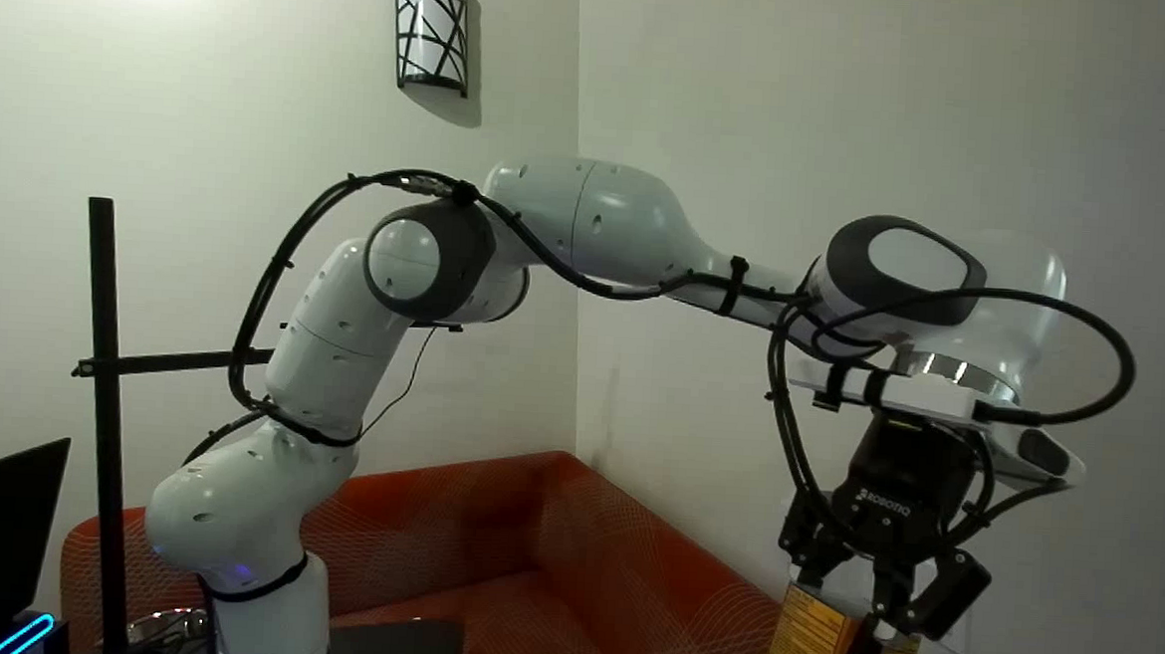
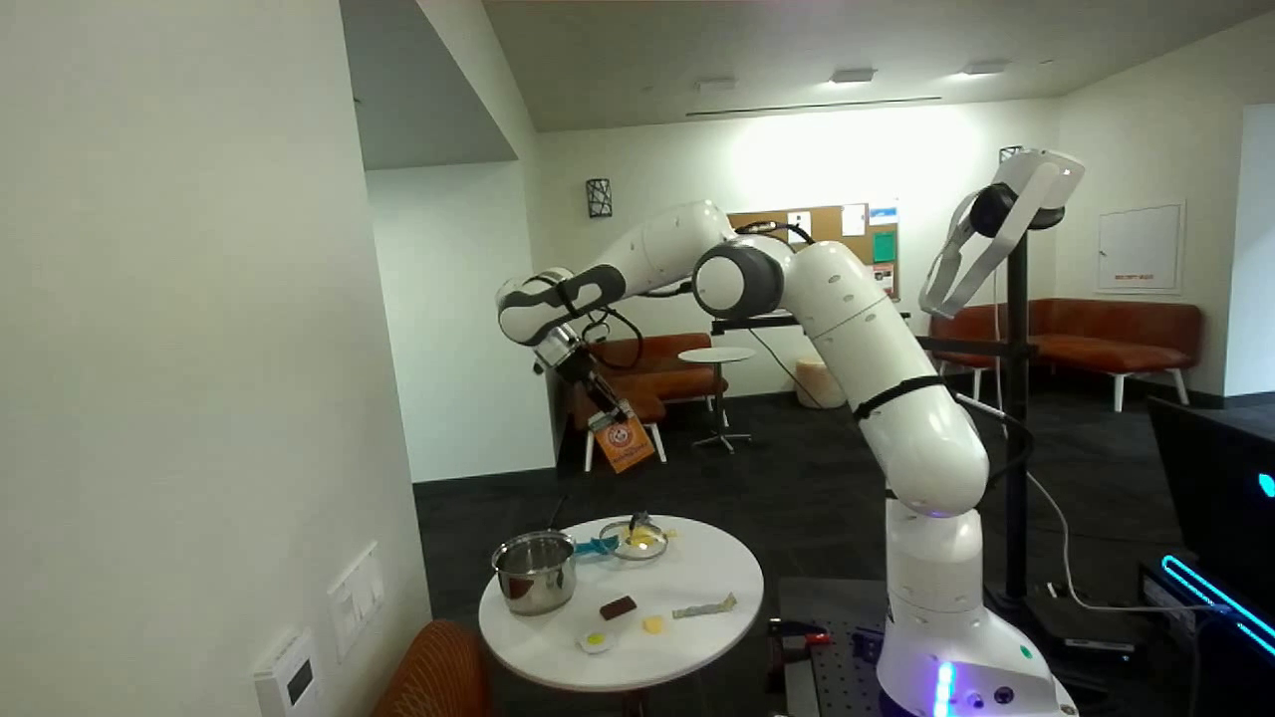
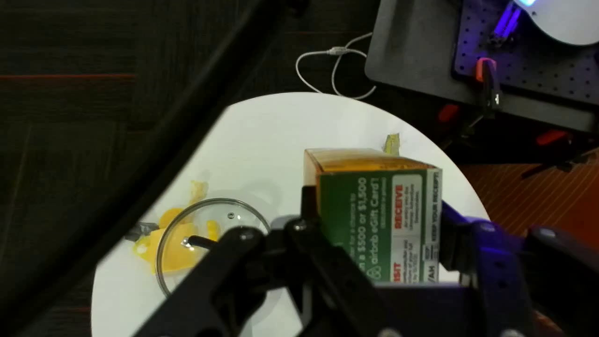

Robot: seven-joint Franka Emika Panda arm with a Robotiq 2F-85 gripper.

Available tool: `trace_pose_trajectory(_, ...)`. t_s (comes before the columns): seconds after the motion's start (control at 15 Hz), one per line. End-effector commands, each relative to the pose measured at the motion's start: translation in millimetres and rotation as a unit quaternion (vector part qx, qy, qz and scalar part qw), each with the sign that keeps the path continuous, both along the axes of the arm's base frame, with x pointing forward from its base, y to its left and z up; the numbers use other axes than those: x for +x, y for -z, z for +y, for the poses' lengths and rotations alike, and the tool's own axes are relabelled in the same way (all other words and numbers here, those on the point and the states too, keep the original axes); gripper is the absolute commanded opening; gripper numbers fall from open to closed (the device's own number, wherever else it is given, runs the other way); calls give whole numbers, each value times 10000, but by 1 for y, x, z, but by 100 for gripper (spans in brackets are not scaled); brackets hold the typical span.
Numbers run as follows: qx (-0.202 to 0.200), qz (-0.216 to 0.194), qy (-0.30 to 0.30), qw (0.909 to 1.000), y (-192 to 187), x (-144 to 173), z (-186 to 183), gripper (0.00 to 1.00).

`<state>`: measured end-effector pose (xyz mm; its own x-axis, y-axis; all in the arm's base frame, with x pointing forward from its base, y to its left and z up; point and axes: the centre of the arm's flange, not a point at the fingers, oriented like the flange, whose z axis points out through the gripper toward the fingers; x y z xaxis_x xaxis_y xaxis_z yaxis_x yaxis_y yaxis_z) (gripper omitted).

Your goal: Pour the contents in the box into the pot

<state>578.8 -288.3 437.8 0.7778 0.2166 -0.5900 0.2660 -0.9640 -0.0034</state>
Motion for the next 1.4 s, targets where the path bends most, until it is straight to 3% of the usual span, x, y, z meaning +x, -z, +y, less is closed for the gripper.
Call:
trace_pose_trajectory(0.0,-260,453,-530,9972,-12,25,15,28)
trace_pose_trajectory(0.33,-729,836,-1019,9886,2,51,36,28)
trace_pose_trajectory(0.73,-1338,912,-1250,9789,25,71,36,28)
trace_pose_trajectory(1.33,-1398,737,-1454,9767,42,100,55,28)
